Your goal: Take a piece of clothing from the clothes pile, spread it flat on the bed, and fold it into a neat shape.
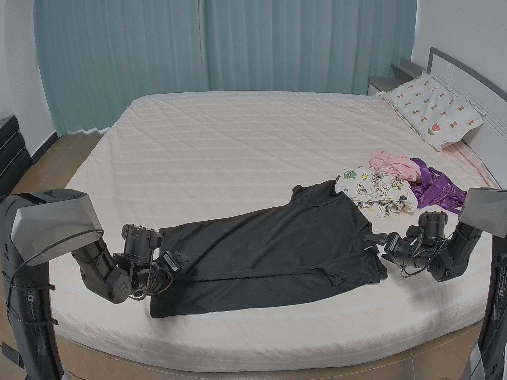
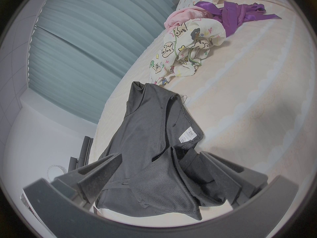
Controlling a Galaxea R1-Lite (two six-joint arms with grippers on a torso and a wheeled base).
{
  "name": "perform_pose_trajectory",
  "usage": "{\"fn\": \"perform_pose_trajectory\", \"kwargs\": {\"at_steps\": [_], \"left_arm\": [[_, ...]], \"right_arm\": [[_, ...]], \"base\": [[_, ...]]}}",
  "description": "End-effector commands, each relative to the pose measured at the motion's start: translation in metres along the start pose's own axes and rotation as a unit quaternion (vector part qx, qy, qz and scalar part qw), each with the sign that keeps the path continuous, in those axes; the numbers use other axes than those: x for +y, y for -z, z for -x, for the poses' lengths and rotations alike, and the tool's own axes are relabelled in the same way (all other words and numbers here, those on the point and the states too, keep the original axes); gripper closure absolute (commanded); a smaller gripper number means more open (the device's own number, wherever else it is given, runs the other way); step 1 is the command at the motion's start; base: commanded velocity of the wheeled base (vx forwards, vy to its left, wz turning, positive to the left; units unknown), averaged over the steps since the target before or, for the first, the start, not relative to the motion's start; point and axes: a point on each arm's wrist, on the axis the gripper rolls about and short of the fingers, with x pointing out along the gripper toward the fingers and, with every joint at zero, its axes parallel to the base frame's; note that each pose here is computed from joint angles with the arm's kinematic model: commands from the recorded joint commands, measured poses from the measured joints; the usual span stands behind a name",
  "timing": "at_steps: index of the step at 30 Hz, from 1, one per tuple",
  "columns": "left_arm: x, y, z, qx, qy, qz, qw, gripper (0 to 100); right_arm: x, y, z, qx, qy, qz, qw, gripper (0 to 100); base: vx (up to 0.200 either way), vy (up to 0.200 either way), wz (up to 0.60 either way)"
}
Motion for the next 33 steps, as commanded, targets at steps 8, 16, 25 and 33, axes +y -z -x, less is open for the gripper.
{"fn": "perform_pose_trajectory", "kwargs": {"at_steps": [8, 16, 25, 33], "left_arm": [[0.010, -0.005, -0.030, -0.058, -0.034, 0.010, 0.9977, 0], [0.015, -0.004, -0.027, -0.063, -0.033, 0.018, 0.9973, 0], [0.005, -0.014, -0.008, -0.064, 0.004, 0.067, 0.9957, 0], [-0.004, -0.021, 0.016, -0.008, 0.072, 0.110, 0.9913, 0]], "right_arm": [[0.028, 0.001, 0.016, 0.000, -0.023, 0.015, 0.9996, 0], [0.054, 0.025, 0.028, 0.034, -0.032, 0.031, 0.9984, 0], [0.066, 0.051, 0.027, 0.073, 0.012, 0.037, 0.9966, 0], [0.071, 0.077, 0.024, 0.088, 0.067, -0.008, 0.9939, 0]], "base": [[0.000, 0.000, 0.00], [0.000, 0.000, 0.00], [0.000, 0.000, 0.00], [0.000, 0.000, 0.00]]}}
